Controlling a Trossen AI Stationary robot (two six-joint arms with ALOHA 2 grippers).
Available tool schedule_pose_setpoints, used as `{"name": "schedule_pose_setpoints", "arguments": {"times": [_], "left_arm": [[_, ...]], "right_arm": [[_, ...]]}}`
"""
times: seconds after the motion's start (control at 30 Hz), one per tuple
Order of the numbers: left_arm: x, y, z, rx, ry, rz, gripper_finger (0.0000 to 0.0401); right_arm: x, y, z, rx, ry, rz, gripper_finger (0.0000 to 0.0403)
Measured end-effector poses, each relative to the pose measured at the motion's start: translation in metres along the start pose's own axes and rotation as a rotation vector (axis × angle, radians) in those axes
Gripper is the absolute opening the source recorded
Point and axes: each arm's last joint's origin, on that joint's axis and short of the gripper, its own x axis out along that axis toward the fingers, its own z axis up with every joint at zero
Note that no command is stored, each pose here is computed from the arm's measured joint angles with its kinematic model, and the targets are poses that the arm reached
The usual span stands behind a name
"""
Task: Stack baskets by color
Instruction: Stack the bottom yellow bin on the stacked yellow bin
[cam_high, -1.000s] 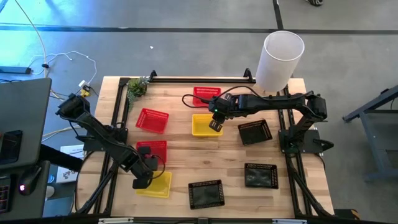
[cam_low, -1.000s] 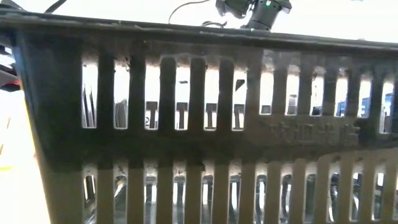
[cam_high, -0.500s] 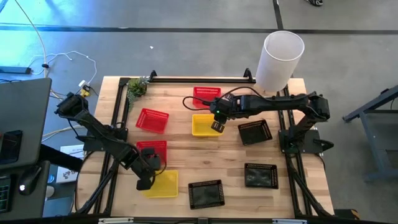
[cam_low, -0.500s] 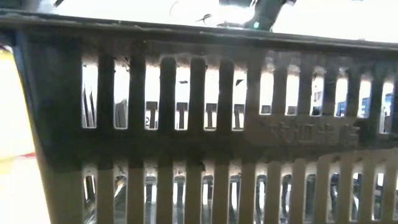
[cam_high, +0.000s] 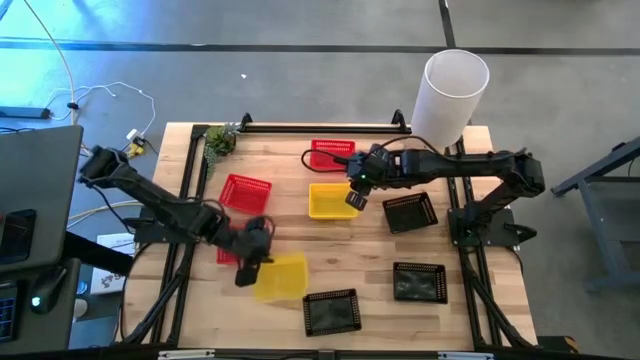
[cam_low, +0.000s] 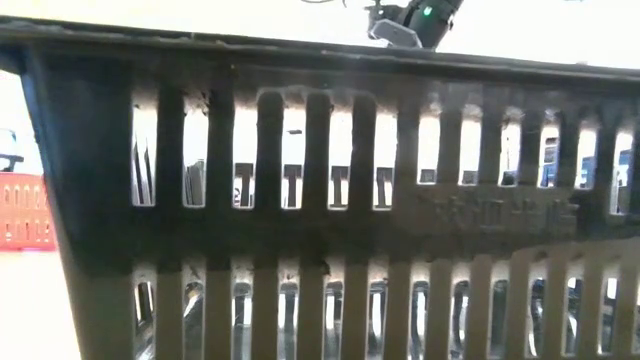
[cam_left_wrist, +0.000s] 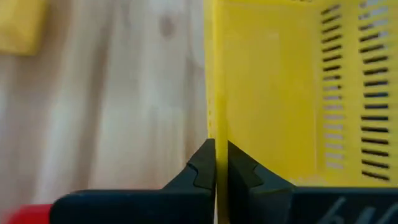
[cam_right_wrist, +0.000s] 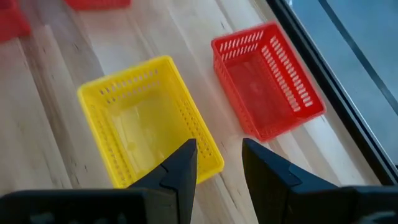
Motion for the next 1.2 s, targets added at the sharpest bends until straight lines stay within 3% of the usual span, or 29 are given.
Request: {"name": "schedule_pose_setpoints", "arguments": {"times": [0.43, 0.7, 0.97, 1.2], "left_arm": [[-0.013, 0.056, 0.037, 0.094, -0.117, 0.172, 0.0], [-0.039, 0.079, 0.075, 0.218, -0.224, 0.315, 0.0], [-0.065, 0.102, 0.102, 0.258, -0.308, 0.407, 0.0], [-0.069, 0.125, 0.112, 0.238, -0.368, 0.4, 0.0]], "right_arm": [[-0.007, -0.002, 0.01, 0.033, -0.118, -0.003, 0.0114], [-0.008, -0.008, 0.013, 0.027, -0.176, -0.23, 0.0114], [-0.011, -0.016, 0.014, 0.05, -0.222, -0.506, 0.0114], [-0.013, -0.019, 0.014, 0.047, -0.233, -0.601, 0.0114]]}}
